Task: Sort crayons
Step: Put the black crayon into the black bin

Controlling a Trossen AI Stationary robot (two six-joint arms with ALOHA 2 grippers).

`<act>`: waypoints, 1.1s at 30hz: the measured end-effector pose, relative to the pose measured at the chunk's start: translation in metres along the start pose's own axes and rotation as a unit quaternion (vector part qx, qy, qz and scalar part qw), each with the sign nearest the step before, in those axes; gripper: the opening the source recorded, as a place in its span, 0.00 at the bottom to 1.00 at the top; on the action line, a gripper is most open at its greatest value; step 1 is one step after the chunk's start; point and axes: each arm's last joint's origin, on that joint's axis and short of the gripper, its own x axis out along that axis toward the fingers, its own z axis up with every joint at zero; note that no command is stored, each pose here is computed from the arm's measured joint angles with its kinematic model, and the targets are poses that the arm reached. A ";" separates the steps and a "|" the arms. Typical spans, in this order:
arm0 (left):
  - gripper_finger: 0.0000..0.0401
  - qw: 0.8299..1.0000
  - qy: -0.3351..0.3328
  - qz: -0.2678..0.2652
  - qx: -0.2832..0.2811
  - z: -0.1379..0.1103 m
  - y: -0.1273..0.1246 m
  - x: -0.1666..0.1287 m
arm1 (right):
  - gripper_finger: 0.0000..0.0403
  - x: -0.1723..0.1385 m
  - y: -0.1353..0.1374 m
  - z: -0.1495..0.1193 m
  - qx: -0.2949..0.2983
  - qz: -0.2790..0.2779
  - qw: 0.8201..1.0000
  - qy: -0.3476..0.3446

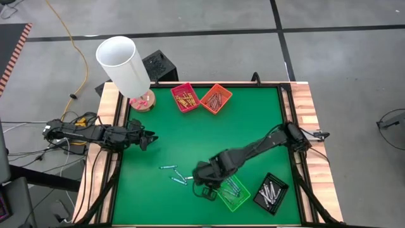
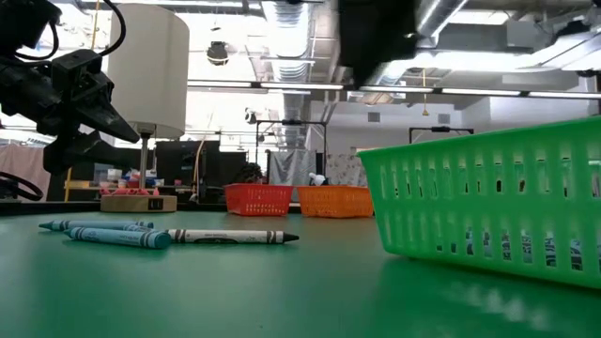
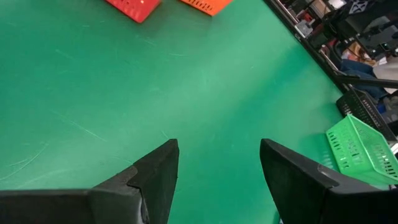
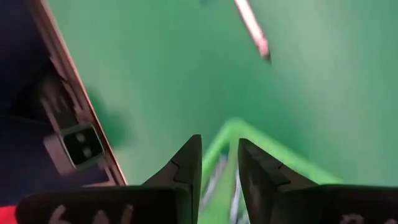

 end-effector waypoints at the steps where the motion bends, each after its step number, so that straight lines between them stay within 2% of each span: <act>1: 0.54 1.000 0.000 0.000 0.000 0.000 0.000 0.000 | 0.25 0.000 -0.002 0.006 -0.011 0.009 1.000 -0.013; 6: 0.54 1.000 0.000 0.000 0.000 0.000 0.000 0.000 | 0.25 -0.004 -0.008 0.033 -0.058 0.052 0.993 -0.084; 11: 0.54 1.000 0.000 0.000 0.000 0.000 0.000 0.000 | 0.25 -0.006 -0.010 0.042 -0.110 0.061 0.985 -0.114; 14: 0.54 1.000 0.000 0.000 0.000 0.000 0.000 0.000 | 0.25 -0.007 -0.011 0.043 -0.156 0.049 0.979 -0.120; 19: 0.54 1.000 0.000 0.000 0.000 0.000 0.000 0.000 | 0.25 -0.004 -0.012 0.044 -0.194 0.013 0.971 -0.137; 29: 0.54 1.000 0.000 0.000 0.000 0.000 0.000 0.000 | 0.25 0.051 -0.015 0.052 -0.270 -0.020 0.956 -0.115; 33: 0.54 1.000 0.000 0.000 0.000 0.000 0.000 0.000 | 0.25 0.053 -0.018 0.056 -0.279 -0.023 0.953 -0.116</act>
